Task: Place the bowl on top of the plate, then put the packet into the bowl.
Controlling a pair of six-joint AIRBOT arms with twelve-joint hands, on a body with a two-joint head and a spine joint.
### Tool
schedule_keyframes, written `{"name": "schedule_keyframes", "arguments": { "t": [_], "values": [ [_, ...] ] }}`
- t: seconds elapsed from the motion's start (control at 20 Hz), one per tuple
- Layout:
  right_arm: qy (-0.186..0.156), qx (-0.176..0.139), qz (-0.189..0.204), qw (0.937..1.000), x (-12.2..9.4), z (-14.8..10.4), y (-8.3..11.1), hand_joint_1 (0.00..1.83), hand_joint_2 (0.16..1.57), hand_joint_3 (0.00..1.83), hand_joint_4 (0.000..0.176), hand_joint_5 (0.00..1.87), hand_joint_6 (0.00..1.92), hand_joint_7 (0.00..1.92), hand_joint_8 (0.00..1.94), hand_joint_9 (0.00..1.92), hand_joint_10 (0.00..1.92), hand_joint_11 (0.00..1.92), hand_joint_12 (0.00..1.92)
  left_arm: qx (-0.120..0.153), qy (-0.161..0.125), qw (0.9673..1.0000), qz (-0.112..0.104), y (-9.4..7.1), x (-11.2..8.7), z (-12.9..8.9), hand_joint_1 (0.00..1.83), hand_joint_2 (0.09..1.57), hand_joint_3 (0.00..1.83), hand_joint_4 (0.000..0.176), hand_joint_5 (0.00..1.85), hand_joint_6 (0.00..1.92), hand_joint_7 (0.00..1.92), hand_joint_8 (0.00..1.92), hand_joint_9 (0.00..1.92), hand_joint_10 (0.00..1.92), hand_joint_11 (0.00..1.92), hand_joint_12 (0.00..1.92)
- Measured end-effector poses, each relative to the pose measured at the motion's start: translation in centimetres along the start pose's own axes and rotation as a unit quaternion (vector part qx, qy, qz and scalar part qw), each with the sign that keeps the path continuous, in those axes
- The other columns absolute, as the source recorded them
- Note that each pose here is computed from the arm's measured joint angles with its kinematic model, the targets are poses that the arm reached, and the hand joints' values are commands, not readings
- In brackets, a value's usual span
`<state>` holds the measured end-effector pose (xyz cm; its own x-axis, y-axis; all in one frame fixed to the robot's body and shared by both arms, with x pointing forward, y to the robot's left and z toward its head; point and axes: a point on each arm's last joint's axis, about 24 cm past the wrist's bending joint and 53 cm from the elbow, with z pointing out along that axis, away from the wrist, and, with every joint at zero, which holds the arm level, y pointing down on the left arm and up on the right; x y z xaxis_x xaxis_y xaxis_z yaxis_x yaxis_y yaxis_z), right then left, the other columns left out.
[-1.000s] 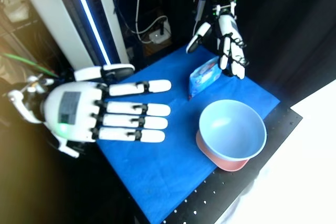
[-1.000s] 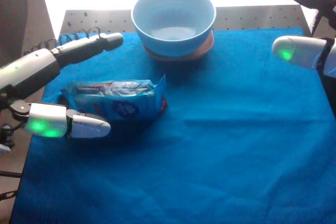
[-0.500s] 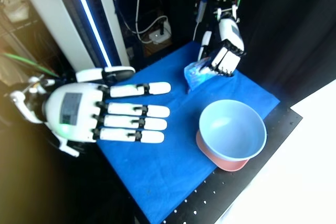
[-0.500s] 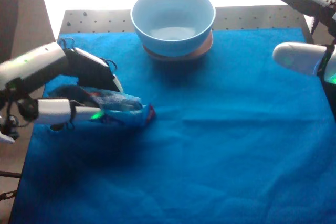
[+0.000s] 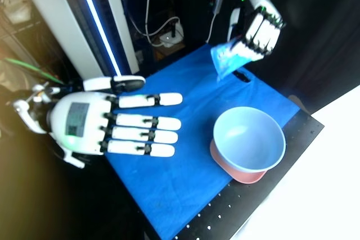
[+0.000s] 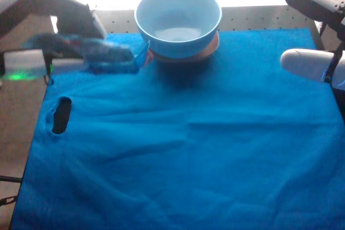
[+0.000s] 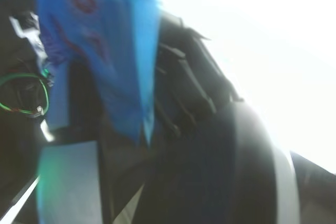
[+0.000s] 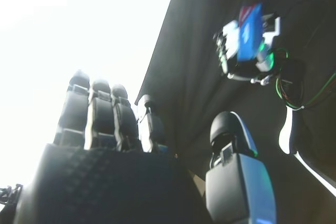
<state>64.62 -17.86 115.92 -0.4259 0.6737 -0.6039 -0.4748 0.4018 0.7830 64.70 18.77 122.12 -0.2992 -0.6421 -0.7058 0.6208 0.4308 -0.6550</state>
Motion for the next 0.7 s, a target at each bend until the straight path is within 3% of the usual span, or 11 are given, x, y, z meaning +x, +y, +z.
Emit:
{"name": "schedule_keyframes", "arguments": {
  "t": [0.05,0.1,0.2,0.25,0.3,0.35,0.45,0.5,0.6,0.65,0.7],
  "values": [
    [-0.001,0.0,0.0,1.0,-0.1,0.0,0.0,0.14,1.19,0.0,0.154,0.0,0.0,0.0,0.0,0.0,0.0,0.0,0.0,0.01,-0.011,0.9997,0.02,-0.5,-1.2,0.9,1.39,1.06,0.0,0.0,1.1,0.68,1.14,0.7,0.95,1.13,0.61,1.17],
    [-0.001,0.0,0.0,1.0,0.0,0.0,0.0,0.14,1.19,0.0,0.145,0.0,0.0,0.0,0.0,0.0,0.0,0.0,0.0,0.01,-0.015,0.9996,0.021,-0.5,-1.5,1.1,1.39,1.06,0.0,0.0,1.12,0.72,1.12,0.7,0.92,1.14,0.55,1.19],
    [-0.001,0.0,0.0,1.0,0.0,0.0,0.0,0.11,1.19,0.0,0.155,0.0,0.0,0.0,0.0,0.0,0.0,0.0,0.0,-0.006,-0.038,0.9991,0.02,0.9,-2.8,2.7,1.38,1.07,0.0,0.0,1.08,0.86,1.16,0.61,0.91,1.12,0.59,1.18],
    [-0.001,-0.001,0.001,1.0,0.0,0.0,0.0,0.1,1.2,0.01,0.155,0.0,0.0,0.0,0.0,0.0,0.0,0.0,0.0,-0.014,-0.038,0.999,0.017,1.5,-2.7,3.2,1.29,1.04,0.0,0.0,1.16,0.78,1.18,0.56,0.93,0.64,0.47,1.19],
    [-0.001,-0.002,0.001,1.0,0.0,0.0,0.1,0.14,1.21,0.01,0.154,0.0,0.0,0.0,0.0,0.0,0.0,0.0,0.0,-0.022,-0.035,0.999,0.016,2.1,-2.4,3.9,1.37,1.04,0.0,0.0,1.15,0.77,1.24,0.44,0.96,0.93,0.55,1.2],
    [-0.001,-0.001,0.001,1.0,0.0,0.0,0.0,0.15,1.22,0.01,0.139,0.0,0.0,0.0,0.0,0.0,0.0,0.0,0.0,-0.033,-0.025,0.999,0.016,2.8,-1.7,5.0,1.39,1.04,0.0,0.0,1.13,0.78,1.28,0.37,0.98,0.99,0.62,1.15],
    [-0.001,-0.001,0.001,1.0,0.1,0.0,0.0,0.1,1.22,0.01,0.133,0.0,0.0,0.0,0.0,0.0,0.0,0.0,0.0,-0.042,-0.018,0.9989,0.013,3.3,-0.9,7.0,1.4,1.03,0.0,0.0,1.1,0.69,1.24,0.45,1.09,1.0,0.88,1.24],
    [-0.001,0.0,0.002,1.0,0.0,0.0,0.0,0.11,1.22,0.01,0.125,0.0,0.0,0.0,0.0,0.0,0.0,0.0,0.0,-0.04,-0.017,0.9989,0.016,3.2,-0.9,8.2,1.29,1.02,0.0,0.0,1.14,0.65,1.25,0.57,1.14,0.7,0.95,1.26],
    [-0.002,0.001,0.003,1.0,0.0,0.0,-0.1,0.13,1.22,0.01,0.134,0.0,0.0,0.0,0.0,0.0,0.0,0.0,0.0,-0.038,-0.017,0.999,0.019,3.0,-0.9,9.7,1.27,1.03,0.0,0.0,1.15,0.6,1.21,0.71,1.2,0.51,0.93,1.29],
    [-0.002,0.001,0.003,1.0,0.1,0.0,-0.1,0.11,1.23,0.01,0.129,0.0,0.0,0.0,0.0,0.0,0.0,0.0,0.0,-0.038,-0.014,0.999,0.021,2.9,-0.7,10.6,1.27,1.03,0.0,0.0,1.18,0.53,1.19,0.78,1.19,0.5,0.84,1.34],
    [-0.002,-0.001,0.002,1.0,0.1,0.1,-0.1,0.13,1.23,0.01,0.126,0.0,0.0,0.0,0.0,0.0,0.0,0.0,0.0,-0.04,-0.012,0.999,0.018,3.0,-0.3,11.4,1.37,1.04,0.0,0.0,1.14,0.53,1.14,0.75,1.09,0.92,0.82,1.3]
  ]
}}
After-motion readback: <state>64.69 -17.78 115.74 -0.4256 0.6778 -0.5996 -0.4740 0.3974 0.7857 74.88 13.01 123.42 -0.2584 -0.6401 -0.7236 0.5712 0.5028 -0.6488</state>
